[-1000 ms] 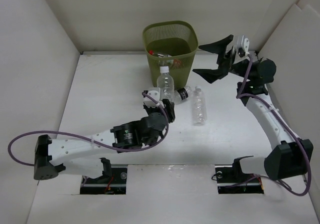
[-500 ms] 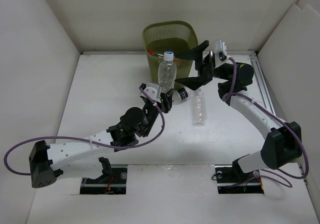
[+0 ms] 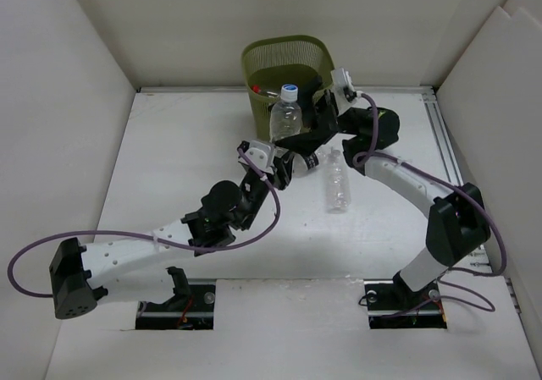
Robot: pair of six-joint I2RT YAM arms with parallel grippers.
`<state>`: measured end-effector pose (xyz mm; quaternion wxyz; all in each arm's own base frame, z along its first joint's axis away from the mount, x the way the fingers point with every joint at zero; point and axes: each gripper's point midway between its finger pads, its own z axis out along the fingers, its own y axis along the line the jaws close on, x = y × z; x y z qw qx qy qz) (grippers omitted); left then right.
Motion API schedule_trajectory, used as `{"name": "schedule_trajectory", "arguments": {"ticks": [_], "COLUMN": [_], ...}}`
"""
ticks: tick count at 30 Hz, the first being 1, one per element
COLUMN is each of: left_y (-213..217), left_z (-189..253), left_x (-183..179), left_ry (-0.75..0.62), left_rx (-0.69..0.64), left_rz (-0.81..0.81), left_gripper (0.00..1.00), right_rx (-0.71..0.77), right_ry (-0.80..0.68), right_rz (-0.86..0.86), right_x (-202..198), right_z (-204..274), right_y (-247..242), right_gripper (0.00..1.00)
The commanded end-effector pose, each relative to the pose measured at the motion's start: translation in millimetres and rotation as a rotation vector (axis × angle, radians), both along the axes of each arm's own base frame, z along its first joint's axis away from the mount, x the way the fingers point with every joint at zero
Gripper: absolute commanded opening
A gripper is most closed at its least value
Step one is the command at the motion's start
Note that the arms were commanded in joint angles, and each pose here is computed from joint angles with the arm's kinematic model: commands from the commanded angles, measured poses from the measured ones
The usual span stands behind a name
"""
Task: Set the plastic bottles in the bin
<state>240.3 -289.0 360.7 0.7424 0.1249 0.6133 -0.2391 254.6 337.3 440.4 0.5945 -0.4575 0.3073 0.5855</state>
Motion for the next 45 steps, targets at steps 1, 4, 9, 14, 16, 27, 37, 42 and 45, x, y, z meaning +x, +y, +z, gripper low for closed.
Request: {"name": "schedule_trajectory", "arguments": {"ticks": [1, 4, 9, 14, 16, 27, 37, 42, 45], "left_y": [-9.7, -3.9, 6.7, 3.8, 0.8, -1.6, -5.4, -41.6, -66.3], "left_z": [18.4, 18.5, 6.4, -27.8, -50.8, -100.4, -141.0, -157.5, -166.3], "left_x": [-8.4, -1.7, 9.1, 12.1, 10.3, -1.3, 19.0, 36.2, 52.3], "left_ry": [-0.056, -0.036, 0.051, 0.185, 0.238, 0.366, 0.426, 0.459, 0.504], "left_rx": [-0.047, -0.048, -0.067, -0.042, -0.004, 0.037, 0.136, 0.207, 0.25], "left_rz": [-0.057, 0.0, 0.102, 0.134, 0.127, 0.085, 0.11, -0.048, -0.051], "left_gripper": [0.0, 0.17, 1.0, 1.0, 1.0, 1.0, 1.0, 1.0, 1.0], "right_rx": [0.145, 0.144, 0.097, 0.006, 0.007, 0.104, 0.097, -0.044, -0.192], "right_ry": [-0.107, -0.113, -0.161, -0.139, -0.091, -0.064, -0.247, -0.174, -0.149], "right_rz": [0.053, 0.046, -0.041, -0.254, -0.322, -0.495, -0.538, -0.667, -0.835], "right_x": [-23.7, -19.9, 9.0, 105.7, 150.1, 269.3, 218.5, 183.0, 165.8], "right_z": [35.4, 37.8, 48.7, 53.6, 44.8, 30.8, 102.0, 86.5, 51.1], "right_y": [-5.0, -3.0, -1.3, -20.7, -28.6, -66.0, -97.7, -159.3, -200.7], "right_gripper": [0.82, 0.0, 0.0, 0.0, 0.0, 0.01, 1.0, 1.0, 1.0]}}
